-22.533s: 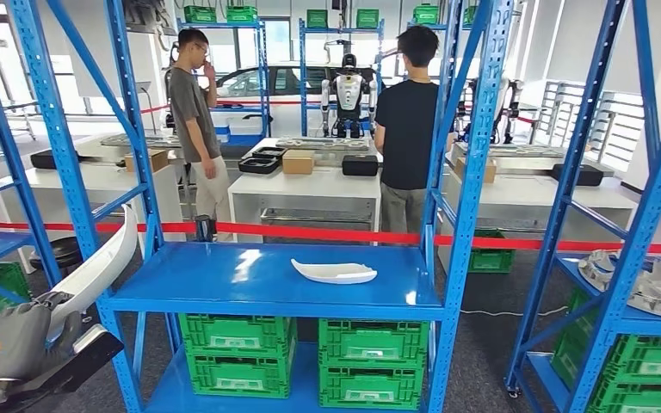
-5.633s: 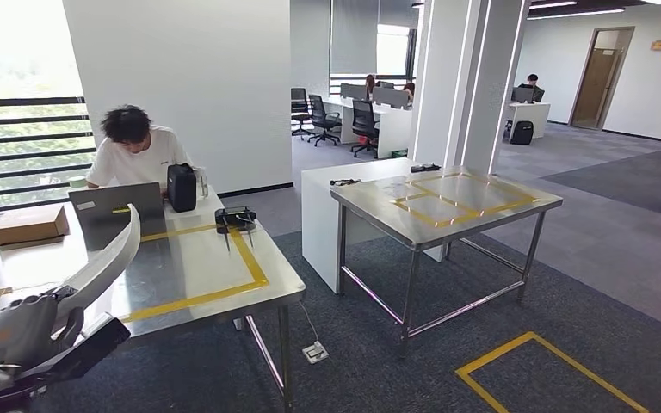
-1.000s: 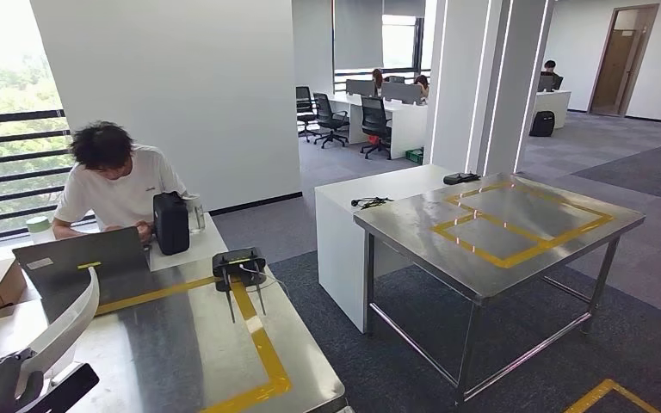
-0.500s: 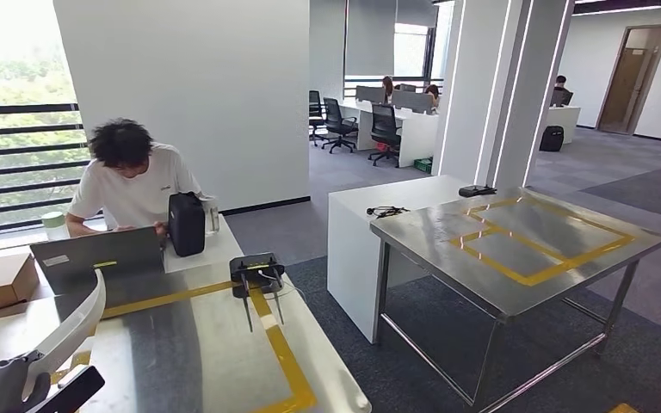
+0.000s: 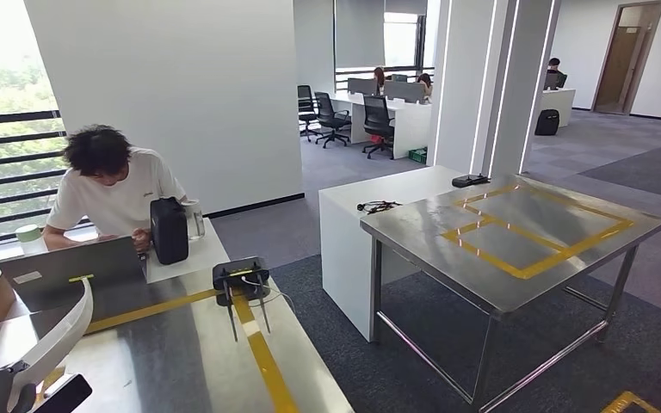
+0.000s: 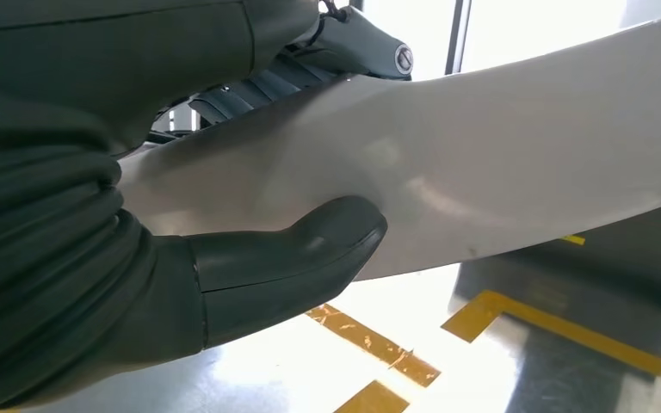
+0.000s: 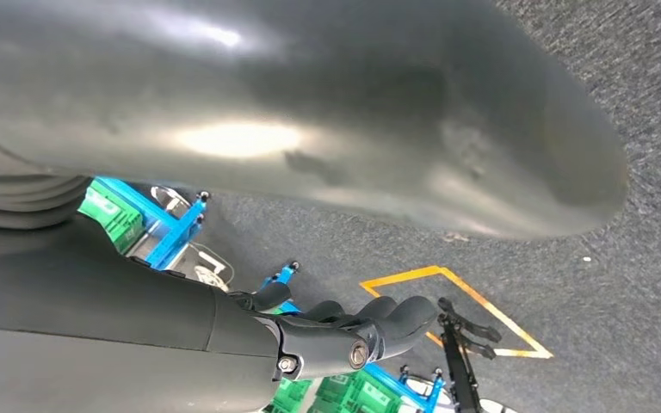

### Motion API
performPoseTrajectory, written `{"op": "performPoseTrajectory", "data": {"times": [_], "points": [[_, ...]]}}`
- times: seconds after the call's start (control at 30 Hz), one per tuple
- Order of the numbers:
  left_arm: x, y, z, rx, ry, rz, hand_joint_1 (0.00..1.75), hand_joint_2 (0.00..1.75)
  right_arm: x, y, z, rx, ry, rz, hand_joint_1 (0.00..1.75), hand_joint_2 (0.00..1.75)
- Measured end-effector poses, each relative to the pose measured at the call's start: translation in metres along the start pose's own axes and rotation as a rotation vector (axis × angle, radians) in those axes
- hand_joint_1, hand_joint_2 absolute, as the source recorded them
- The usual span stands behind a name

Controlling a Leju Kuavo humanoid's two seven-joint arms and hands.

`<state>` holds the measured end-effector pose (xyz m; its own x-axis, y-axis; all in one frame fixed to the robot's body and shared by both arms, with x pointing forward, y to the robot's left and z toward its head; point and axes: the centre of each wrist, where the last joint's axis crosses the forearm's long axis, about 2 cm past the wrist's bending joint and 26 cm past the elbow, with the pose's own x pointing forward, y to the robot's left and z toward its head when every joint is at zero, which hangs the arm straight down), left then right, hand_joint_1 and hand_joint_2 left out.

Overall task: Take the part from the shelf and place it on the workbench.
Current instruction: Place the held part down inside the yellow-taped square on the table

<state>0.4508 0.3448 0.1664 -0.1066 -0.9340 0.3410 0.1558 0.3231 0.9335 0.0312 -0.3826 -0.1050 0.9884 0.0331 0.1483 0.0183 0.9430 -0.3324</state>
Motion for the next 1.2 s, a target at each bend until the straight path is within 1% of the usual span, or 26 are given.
{"op": "performPoseTrajectory", "data": {"times": [0.2,0.47,0.6,0.73,0.97,1.1,1.2], "points": [[-0.0055,-0.0004,0.0024,0.016,0.012,0.007,1.57,1.75,0.0002,0.0019,0.0003,0.006,0.004,0.004,0.00,0.00],[-0.0090,-0.0056,0.0061,0.072,-0.020,-0.014,1.57,1.75,0.0008,0.0019,0.0003,0.013,-0.001,0.012,0.00,0.00],[-0.0104,-0.0081,0.0076,0.071,-0.028,-0.023,0.00,1.75,0.0010,0.0020,0.0002,0.019,0.001,0.016,0.00,0.00],[-0.0103,-0.0085,0.0079,0.081,-0.043,-0.030,0.00,0.00,0.0011,0.0021,0.0002,0.020,0.002,0.019,0.00,0.00],[-0.0090,-0.0073,0.0070,0.101,-0.089,0.034,0.00,0.00,0.0019,0.0021,0.0002,0.022,0.000,0.024,0.00,0.00],[-0.0076,-0.0069,0.0064,0.102,-0.090,0.041,0.00,0.00,0.0022,0.0022,0.0002,0.023,-0.001,0.026,0.00,0.00],[-0.0043,-0.0077,0.0053,0.091,-0.070,0.033,0.00,0.00,0.0025,0.0022,0.0002,0.023,-0.002,0.026,0.00,0.00]]}}
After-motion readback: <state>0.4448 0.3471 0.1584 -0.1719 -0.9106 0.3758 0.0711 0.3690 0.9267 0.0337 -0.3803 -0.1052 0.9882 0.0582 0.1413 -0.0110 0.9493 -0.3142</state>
